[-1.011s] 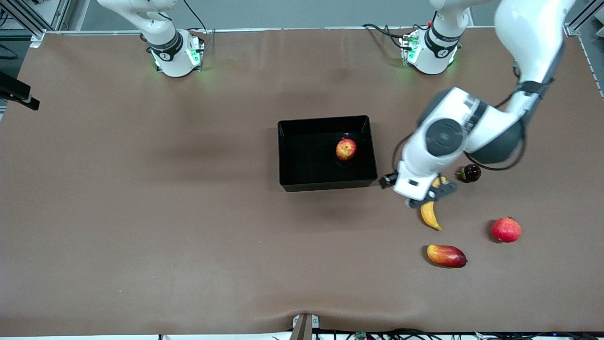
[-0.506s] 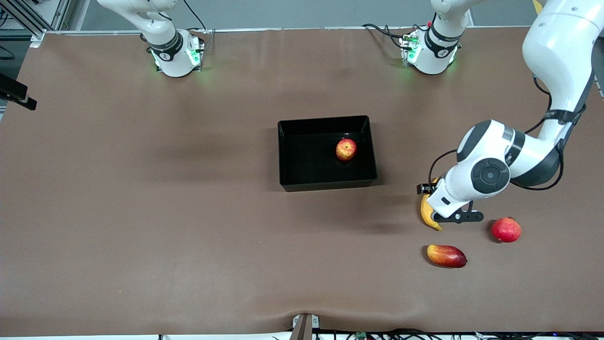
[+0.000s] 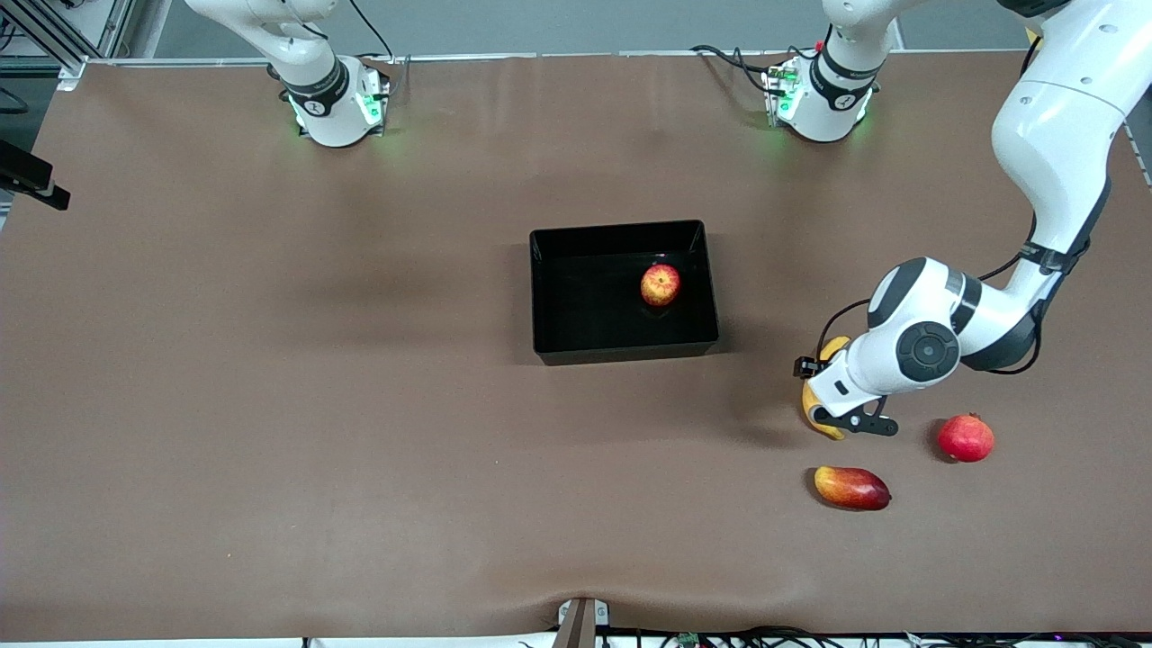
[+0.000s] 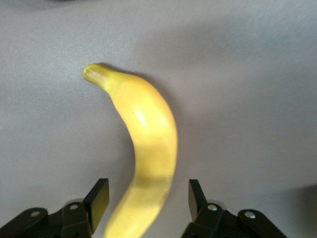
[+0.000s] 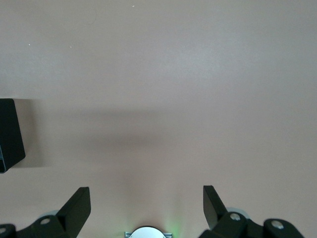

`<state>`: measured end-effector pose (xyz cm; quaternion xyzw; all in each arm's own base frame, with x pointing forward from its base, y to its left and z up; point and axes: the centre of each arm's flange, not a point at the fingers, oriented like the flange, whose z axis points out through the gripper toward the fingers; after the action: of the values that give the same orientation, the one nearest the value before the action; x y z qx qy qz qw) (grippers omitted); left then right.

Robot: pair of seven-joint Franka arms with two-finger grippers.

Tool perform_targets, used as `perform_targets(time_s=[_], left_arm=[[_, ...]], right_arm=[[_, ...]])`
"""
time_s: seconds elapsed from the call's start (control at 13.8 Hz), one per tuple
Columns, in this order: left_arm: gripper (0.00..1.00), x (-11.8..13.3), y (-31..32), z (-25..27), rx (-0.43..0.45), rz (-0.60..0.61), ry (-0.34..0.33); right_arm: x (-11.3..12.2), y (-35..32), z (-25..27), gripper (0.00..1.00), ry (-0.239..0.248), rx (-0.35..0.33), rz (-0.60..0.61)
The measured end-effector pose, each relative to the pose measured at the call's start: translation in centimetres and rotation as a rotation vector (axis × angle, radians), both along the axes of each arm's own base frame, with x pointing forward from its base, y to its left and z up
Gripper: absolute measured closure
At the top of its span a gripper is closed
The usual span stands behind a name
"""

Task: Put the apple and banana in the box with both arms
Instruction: 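Grasp the banana by its middle with the left gripper and lift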

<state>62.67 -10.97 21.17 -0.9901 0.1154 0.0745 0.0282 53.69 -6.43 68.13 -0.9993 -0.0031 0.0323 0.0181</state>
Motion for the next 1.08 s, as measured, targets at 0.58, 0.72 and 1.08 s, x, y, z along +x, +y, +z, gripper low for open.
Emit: perform_targets(time_s=[0.58, 0.72, 1.08], left_arm=[[0.64, -0.5, -0.3, -1.1, 0.007, -0.036, 0.003], [0.64, -0.2, -0.7, 0.2, 0.009, -0.042, -0.015], [0.64, -1.5, -6.4, 10.2, 0.003, -0.01, -0.005]], right_arm=[[0.0, 0.1, 0.0, 0.0, 0.0, 0.0, 0.002], [0.0, 0.2, 0.0, 0.0, 0.0, 0.0, 0.004], [0.0, 0.3, 0.0, 0.0, 0.0, 0.0, 0.005]])
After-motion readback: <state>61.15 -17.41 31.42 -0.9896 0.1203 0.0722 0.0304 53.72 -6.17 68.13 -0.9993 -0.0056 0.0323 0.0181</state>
